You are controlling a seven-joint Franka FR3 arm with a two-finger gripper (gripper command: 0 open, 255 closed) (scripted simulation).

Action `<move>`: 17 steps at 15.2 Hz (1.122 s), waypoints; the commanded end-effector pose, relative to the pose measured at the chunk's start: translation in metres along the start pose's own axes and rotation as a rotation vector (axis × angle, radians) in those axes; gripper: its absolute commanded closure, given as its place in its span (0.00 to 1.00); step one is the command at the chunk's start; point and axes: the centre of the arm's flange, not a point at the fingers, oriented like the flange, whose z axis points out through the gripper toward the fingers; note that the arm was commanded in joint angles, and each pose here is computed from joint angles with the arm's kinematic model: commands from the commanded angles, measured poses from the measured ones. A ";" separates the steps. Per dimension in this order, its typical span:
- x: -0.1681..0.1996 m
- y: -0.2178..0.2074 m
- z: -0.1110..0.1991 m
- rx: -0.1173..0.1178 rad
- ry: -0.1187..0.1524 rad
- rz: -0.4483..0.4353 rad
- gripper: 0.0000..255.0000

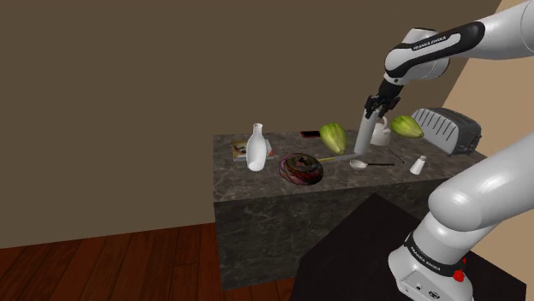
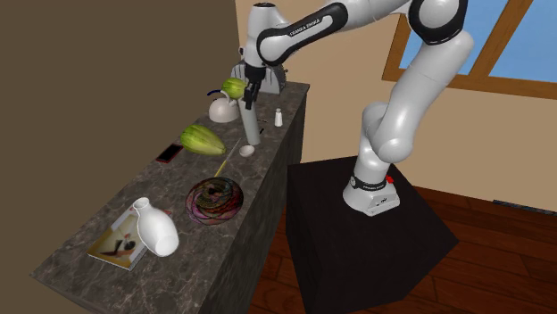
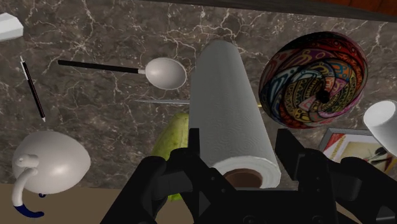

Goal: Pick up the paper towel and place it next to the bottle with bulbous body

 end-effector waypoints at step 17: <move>0.019 0.000 -0.093 0.000 0.000 0.000 1.00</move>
